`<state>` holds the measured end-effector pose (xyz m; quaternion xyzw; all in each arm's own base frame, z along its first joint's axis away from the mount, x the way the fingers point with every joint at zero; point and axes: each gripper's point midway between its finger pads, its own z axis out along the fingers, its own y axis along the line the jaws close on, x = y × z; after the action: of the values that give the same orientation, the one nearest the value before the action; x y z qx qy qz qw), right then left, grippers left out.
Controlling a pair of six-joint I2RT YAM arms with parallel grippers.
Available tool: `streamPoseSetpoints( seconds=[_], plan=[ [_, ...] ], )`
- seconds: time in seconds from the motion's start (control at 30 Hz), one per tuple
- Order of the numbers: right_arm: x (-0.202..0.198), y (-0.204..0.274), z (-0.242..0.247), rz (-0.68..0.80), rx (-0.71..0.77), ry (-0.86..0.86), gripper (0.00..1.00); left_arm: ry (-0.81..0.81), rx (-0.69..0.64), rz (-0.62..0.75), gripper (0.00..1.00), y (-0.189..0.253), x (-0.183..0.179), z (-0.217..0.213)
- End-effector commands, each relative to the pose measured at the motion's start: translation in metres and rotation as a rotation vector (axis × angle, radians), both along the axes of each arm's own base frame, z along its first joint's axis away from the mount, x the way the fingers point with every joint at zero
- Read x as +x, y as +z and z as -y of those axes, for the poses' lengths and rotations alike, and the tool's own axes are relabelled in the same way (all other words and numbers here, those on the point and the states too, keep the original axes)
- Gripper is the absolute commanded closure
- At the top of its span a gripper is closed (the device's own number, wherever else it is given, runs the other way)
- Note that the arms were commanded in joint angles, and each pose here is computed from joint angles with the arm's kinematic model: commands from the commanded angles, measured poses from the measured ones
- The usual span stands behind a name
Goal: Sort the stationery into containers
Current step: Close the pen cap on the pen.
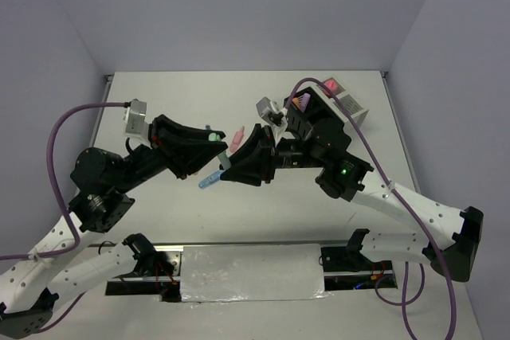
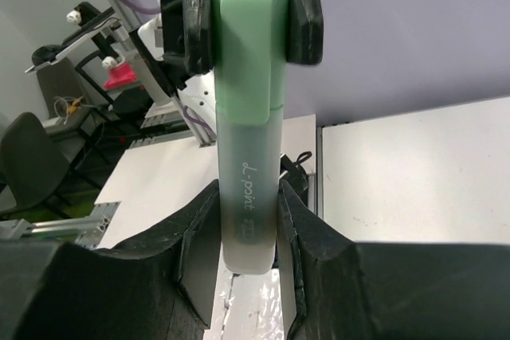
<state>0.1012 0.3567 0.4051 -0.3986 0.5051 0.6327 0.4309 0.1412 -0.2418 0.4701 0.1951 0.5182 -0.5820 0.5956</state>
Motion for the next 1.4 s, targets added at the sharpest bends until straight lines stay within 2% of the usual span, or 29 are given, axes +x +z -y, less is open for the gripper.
streamPoseSetpoints(
  seconds=[0.0, 0.13, 0.47, 0.87, 1.17, 1.3, 1.37],
  plan=[
    [-0.004, 0.019, 0.005, 0.061, 0.054, 0.002, 1.00, -0.051, -0.015, 0.011, 0.78, 0.000, -0.004, 0.007],
    [0.004, 0.034, 0.004, 0.073, 0.070, -0.040, 1.00, -0.093, -0.004, -0.035, 1.00, -0.020, -0.003, 0.016],
    [0.018, 0.116, 0.007, 0.180, 0.176, -0.119, 1.00, -0.133, 0.081, -0.181, 1.00, -0.093, 0.003, 0.030],
    [0.042, 0.160, 0.006, 0.197, 0.207, -0.156, 1.00, -0.147, 0.151, -0.284, 1.00, -0.156, -0.004, 0.031],
    [0.056, 0.154, -0.007, 0.171, 0.190, -0.138, 1.00, -0.164, 0.150, -0.288, 1.00, -0.160, -0.008, 0.038],
    [0.056, 0.136, -0.008, 0.171, 0.160, -0.131, 1.00, -0.082, 0.175, -0.277, 1.00, -0.147, 0.002, 0.030],
    [0.054, 0.109, -0.011, 0.169, 0.117, -0.104, 1.00, 0.002, 0.221, -0.293, 1.00, -0.148, 0.014, 0.024]
  ],
)
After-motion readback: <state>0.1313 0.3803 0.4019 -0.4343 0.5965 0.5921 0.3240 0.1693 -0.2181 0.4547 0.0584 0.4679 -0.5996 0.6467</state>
